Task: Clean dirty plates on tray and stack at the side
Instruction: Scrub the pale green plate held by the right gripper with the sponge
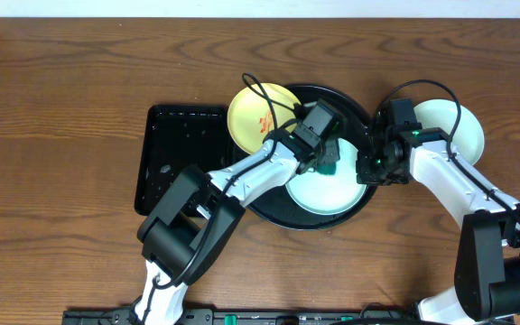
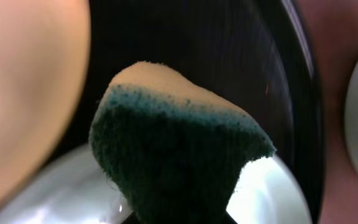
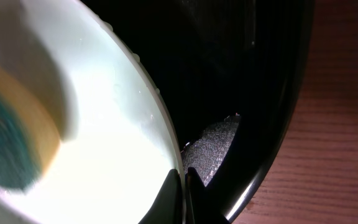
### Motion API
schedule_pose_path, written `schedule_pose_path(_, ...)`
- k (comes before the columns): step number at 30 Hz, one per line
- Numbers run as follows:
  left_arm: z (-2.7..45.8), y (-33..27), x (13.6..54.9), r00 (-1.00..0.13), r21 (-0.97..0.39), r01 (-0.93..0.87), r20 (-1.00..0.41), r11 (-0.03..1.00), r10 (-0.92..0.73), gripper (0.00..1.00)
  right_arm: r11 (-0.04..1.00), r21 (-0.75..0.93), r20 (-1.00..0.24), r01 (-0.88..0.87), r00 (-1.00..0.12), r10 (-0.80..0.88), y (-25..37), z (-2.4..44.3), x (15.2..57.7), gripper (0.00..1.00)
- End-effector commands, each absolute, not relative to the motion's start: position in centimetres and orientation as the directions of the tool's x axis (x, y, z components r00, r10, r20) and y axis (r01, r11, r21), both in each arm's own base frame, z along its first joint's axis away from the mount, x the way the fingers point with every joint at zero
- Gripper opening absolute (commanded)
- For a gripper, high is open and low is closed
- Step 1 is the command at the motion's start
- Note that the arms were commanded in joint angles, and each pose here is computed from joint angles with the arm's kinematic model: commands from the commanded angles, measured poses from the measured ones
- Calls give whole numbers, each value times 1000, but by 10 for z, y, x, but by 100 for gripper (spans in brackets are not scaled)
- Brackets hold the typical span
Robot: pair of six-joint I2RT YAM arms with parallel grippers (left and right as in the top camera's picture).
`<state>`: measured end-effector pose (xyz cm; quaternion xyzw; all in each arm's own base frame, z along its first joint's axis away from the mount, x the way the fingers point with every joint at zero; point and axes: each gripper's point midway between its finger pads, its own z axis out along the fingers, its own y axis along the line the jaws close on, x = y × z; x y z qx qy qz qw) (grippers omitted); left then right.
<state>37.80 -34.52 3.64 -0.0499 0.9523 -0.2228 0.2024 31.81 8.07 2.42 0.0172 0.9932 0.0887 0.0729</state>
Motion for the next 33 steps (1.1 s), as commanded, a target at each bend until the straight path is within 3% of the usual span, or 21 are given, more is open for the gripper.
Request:
schedule_pose_path(1, 30, -335, 389, -887, -394, -20, -417, 919, -198, 8, 981, 195, -141, 17, -989, 45, 85, 26, 319, 1)
schedule_pose_path(9, 3, -324, 359, -941, -329, -38, -305, 944, -144, 8, 981, 195, -140, 17, -989, 45, 85, 26, 318, 1)
schedule_pose_path(16, 1, -348, 293, -1000, -464, -16, 6, 886, -15, 7, 981, 195, -143, 17, -989, 45, 85, 26, 319, 1)
schedule_pose_path(20, 1, -348, 269, -993, -481, 48, 73, 876, 94, 8, 981, 195, -143, 18, -989, 46, 85, 26, 319, 1)
schedule_pose_path(26, -1, -338, 300, -996, -438, 83, -49, 895, 69, 7, 981, 195, -143, 18, -989, 46, 85, 26, 319, 1)
schedule_pose_path(33, 7, -312, 365, -977, -452, -18, -181, 892, -112, 8, 980, 196, -142, 24, -988, 53, 85, 26, 319, 1)
